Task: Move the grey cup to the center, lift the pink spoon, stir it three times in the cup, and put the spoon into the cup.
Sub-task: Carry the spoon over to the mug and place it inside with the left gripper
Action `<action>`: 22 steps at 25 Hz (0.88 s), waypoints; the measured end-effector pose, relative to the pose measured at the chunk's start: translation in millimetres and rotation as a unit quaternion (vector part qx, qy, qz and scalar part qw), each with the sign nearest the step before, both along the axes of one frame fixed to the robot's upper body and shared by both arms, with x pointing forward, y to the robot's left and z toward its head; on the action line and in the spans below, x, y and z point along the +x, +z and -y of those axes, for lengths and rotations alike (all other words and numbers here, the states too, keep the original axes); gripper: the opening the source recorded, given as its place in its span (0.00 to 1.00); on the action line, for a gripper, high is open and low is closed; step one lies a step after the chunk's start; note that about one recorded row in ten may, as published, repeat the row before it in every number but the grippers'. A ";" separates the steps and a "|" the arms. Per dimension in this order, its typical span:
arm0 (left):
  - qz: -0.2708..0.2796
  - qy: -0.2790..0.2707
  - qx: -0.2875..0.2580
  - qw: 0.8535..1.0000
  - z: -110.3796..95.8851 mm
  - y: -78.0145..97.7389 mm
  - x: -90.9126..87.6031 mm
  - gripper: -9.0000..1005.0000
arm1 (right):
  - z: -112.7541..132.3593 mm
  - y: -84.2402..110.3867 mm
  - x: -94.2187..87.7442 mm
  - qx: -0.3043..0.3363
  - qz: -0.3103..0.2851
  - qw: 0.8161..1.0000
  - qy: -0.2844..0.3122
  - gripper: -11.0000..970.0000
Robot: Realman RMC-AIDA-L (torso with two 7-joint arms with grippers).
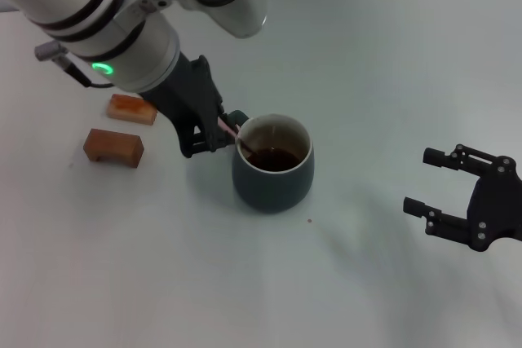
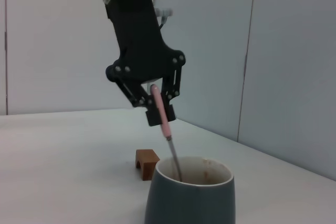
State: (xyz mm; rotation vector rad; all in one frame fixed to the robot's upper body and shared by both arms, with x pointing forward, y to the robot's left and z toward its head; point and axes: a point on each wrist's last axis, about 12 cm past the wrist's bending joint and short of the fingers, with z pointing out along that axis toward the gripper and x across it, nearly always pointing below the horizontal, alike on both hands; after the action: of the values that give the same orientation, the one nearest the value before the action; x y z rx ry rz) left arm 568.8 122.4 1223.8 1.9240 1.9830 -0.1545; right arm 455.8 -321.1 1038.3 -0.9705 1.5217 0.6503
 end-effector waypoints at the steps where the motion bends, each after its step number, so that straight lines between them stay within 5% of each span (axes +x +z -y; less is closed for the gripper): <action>1: -0.003 0.001 0.001 1.000 -1.8 -1.2 -1.1 0.14 | 0.1 0.1 0.0 0.000 0.000 1.000 0.000 0.77; 22: -0.011 0.007 -0.022 1.000 0.8 1.0 -4.6 0.17 | -1.6 0.5 1.3 0.001 0.001 1.000 0.002 0.77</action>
State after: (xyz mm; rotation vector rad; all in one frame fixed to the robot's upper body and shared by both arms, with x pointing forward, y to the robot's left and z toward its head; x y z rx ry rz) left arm 564.2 121.7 1224.8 1.8883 1.9894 -0.2152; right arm 457.1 -319.6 1038.7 -0.9722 1.5168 0.6539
